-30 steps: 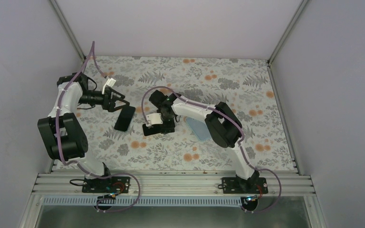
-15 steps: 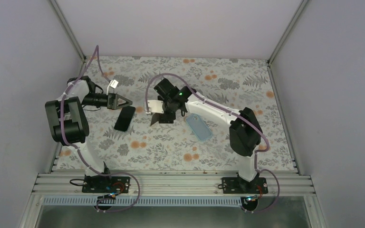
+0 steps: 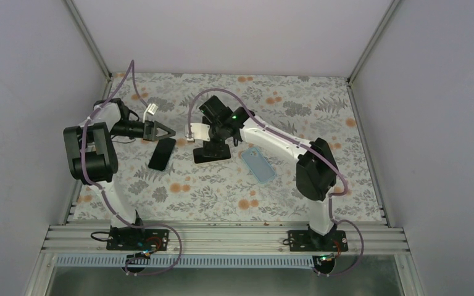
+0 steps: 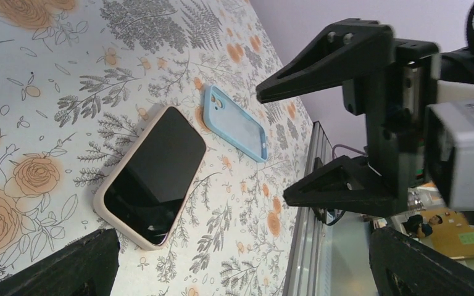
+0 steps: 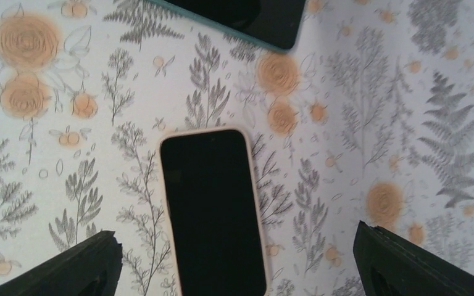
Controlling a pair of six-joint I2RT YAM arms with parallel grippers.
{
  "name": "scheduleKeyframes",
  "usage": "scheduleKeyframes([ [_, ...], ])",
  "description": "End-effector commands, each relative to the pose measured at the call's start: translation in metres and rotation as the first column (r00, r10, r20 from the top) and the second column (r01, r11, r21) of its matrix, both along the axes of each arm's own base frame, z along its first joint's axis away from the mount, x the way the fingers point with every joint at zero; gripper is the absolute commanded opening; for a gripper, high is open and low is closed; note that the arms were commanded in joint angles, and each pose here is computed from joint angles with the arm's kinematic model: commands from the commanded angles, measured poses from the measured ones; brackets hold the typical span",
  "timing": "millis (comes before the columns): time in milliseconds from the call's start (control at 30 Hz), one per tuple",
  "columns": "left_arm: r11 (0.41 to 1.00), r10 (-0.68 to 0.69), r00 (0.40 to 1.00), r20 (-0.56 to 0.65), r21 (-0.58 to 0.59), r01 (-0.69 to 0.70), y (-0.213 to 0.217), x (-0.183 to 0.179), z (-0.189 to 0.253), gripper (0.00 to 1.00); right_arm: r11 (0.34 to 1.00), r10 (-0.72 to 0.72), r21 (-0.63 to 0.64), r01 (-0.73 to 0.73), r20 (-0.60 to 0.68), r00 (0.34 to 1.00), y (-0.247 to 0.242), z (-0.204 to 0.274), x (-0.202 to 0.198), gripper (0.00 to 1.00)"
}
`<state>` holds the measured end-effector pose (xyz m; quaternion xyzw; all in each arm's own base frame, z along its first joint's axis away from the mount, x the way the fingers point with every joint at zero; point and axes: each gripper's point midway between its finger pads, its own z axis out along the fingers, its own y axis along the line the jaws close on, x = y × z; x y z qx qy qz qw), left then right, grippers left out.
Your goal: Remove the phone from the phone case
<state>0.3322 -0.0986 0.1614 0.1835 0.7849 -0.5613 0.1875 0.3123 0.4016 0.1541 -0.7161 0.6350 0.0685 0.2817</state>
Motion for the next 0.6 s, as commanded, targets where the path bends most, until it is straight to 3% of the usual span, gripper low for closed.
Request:
scheduleKeyframes([
  [0,1.0,0.011,0.998,0.055,-0.017,-0.01,0.003,0.005,0.009,1.0,0.997,0.028,-0.066,-0.033,-0.078,0.997,-0.014,-0.039,-0.006,0.98],
  [233,1.0,0.013,0.997,0.077,-0.018,-0.011,0.005,0.002,0.014,1.0,0.988,0.07,-0.125,-0.093,-0.172,0.983,-0.024,-0.07,0.007,1.0],
  [567,1.0,0.023,0.996,0.087,-0.016,-0.021,0.009,0.001,0.013,1.0,0.969,0.071,-0.217,-0.117,-0.212,0.975,-0.029,-0.107,0.013,1.0],
])
